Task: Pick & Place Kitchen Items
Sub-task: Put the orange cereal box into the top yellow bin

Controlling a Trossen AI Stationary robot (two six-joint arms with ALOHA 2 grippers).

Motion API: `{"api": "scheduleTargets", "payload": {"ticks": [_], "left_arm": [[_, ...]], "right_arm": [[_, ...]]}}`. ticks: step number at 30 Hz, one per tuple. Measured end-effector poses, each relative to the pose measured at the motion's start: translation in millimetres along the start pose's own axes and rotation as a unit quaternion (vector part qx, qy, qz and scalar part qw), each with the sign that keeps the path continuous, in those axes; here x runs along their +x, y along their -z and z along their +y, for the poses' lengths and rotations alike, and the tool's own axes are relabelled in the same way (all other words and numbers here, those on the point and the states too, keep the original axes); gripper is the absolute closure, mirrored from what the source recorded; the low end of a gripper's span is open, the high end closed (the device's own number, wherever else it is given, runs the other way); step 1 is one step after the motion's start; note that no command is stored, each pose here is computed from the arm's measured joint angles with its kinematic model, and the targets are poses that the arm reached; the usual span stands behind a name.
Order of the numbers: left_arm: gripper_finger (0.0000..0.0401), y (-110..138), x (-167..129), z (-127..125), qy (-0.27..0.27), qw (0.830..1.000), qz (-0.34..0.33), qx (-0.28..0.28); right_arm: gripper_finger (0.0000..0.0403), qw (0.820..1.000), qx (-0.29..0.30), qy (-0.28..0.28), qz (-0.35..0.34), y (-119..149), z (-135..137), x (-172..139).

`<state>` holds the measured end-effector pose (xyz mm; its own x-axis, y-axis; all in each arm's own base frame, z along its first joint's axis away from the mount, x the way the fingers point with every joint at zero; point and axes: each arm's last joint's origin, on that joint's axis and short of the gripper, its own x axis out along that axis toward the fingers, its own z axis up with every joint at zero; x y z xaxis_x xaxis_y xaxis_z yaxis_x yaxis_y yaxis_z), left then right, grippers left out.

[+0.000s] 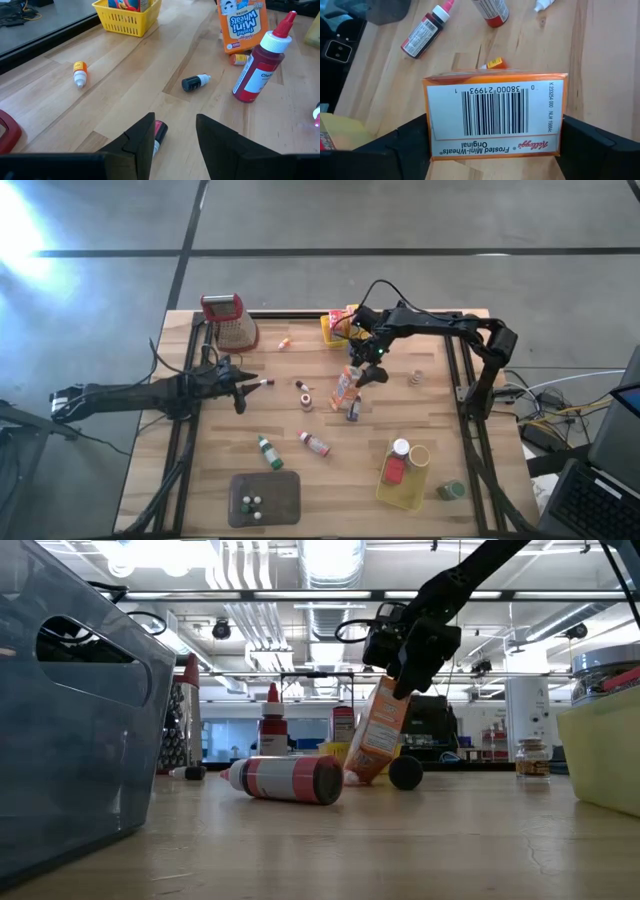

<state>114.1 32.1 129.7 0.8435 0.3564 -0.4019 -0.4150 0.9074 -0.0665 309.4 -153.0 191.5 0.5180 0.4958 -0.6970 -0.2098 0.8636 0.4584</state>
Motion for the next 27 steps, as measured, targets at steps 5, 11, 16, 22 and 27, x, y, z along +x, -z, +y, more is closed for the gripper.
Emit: {"api": "scheduleTargets", "payload": {"ticks": [5, 11, 16, 22, 27], "left_arm": [[0.0252, 0, 0, 0, 0.0, 1.0, 0.0, 0.0], [0.0252, 0, 0, 0, 0.0, 1.0, 0.0, 0.0], [0.0252, 0, 0, 0, 0.0, 1.0, 0.0, 0.007], [0.0252, 0, 0, 0, -0.005, 0.993, -0.002, 0.116], [0.0252, -1, 0, 0, -0.005, 0.993, -0.003, 0.116]], "right_arm": [[0.0101, 1.0, -0.012, 0.0, 0.0, 0, 0, 0], [0.0095, 1.0, -0.004, -0.002, 0.005, 1, 6, -5], [0.0088, 1.0, -0.011, 0.004, -0.01, -4, 24, -24], [0.0107, 0.997, -0.038, 0.023, -0.06, -13, 58, -60], [0.01, 0.988, -0.083, 0.046, -0.12, -19, 90, -90]]}}
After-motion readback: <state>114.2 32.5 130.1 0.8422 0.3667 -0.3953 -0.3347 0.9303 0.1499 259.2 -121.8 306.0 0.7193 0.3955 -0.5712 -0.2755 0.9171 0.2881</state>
